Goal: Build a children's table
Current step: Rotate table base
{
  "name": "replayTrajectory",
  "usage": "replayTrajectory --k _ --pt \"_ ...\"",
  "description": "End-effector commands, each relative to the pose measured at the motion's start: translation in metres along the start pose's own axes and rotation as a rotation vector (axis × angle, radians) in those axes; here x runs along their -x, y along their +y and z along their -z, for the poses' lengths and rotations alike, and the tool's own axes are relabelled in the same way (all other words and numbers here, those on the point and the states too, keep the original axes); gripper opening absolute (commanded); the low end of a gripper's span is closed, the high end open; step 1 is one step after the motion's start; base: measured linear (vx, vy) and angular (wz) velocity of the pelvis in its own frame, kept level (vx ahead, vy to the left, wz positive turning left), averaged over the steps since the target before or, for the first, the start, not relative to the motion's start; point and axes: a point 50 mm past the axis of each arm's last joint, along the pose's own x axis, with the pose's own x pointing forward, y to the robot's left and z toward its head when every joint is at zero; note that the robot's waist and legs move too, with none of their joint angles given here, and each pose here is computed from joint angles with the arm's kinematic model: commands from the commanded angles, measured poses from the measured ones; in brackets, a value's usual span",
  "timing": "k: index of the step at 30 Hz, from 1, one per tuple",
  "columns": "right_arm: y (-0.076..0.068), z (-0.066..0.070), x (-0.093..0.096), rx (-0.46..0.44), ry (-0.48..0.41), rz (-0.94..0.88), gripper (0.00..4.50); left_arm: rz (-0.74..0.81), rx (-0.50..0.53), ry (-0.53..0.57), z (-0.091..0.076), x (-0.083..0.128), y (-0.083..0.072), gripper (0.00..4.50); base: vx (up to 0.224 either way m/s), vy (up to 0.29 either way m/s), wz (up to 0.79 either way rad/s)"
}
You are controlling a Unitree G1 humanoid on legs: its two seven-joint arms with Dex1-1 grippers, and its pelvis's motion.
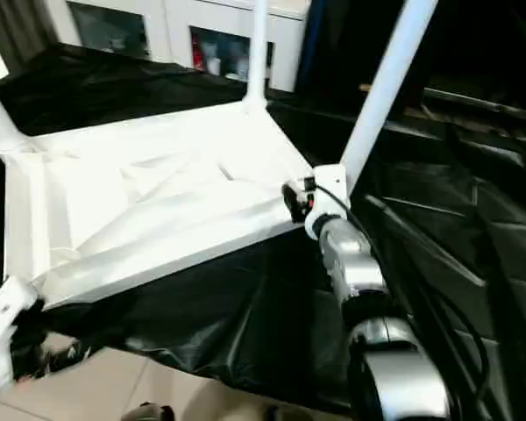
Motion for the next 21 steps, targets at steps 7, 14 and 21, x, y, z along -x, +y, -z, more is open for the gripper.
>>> replayTrajectory --k 7,14,21 --pt "-0.068 -0.009 0.015 0.005 -0.017 0.244 3.19 -0.103 0.025 0.084 0.01 0.058 0.007 4.45 0.0 0.0 0.0" --pt "-0.053 -0.004 0.013 0.02 -0.031 0.077 3.19 -0.189 -0.063 -0.126 -0.018 0.061 0.021 4.45 0.0 0.0 0.0" --pt "-0.044 0.011 0.024 -0.015 -0.037 -0.003 3.47 -0.13 -0.109 -0.412 -0.058 0.022 0.019 4.5 0.0 0.0 0.0"
